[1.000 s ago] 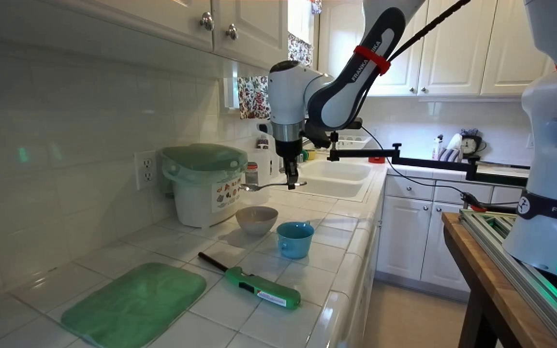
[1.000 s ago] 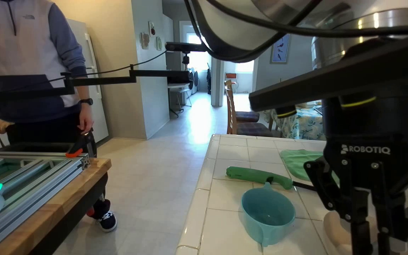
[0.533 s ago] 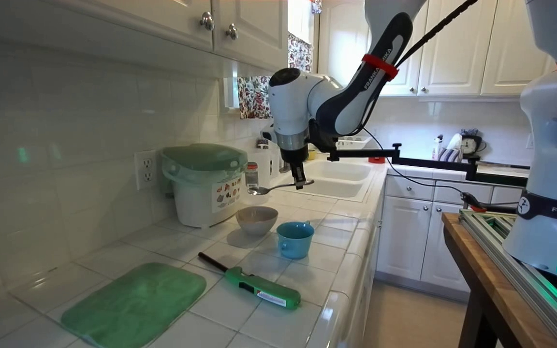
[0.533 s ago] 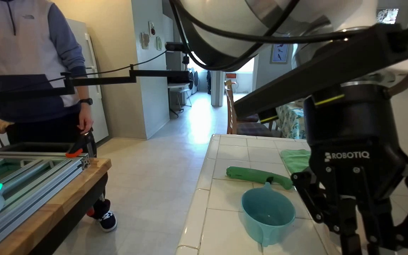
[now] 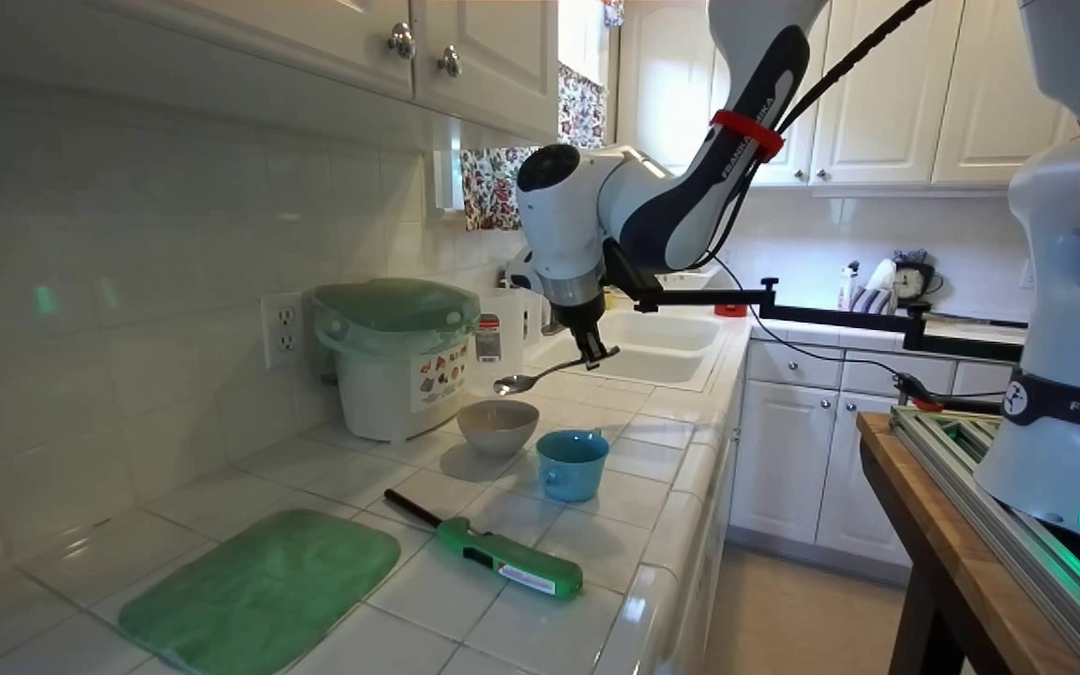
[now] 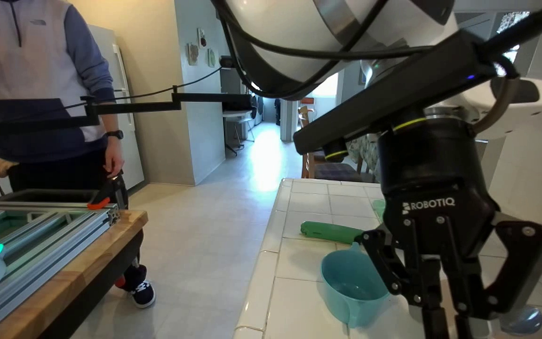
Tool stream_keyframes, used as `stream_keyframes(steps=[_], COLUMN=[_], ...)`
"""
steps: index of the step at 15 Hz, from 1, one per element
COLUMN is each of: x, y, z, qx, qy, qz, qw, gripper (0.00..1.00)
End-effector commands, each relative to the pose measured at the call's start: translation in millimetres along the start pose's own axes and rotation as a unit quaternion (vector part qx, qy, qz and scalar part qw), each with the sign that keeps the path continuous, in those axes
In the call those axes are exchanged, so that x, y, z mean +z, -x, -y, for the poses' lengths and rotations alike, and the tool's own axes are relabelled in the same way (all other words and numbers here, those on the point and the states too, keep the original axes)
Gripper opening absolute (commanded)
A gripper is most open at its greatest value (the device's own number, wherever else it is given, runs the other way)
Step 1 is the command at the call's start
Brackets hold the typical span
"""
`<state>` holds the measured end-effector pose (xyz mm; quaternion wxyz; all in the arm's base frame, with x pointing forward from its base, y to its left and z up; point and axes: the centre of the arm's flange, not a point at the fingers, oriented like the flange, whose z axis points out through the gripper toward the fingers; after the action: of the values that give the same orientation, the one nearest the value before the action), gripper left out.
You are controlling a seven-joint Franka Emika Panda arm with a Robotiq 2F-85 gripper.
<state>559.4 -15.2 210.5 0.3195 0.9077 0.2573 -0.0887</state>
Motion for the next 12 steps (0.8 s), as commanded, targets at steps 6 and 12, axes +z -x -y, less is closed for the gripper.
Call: stream_keyframes(steps=[6, 12], x=[-9, -8], y=[-5, -18], z=[17, 19], qx=[-0.037, -0.046], qy=[0.027, 0.036], qz=[0.017, 0.021], qw=[0.9988, 0.9981], gripper=[0.19, 0.05])
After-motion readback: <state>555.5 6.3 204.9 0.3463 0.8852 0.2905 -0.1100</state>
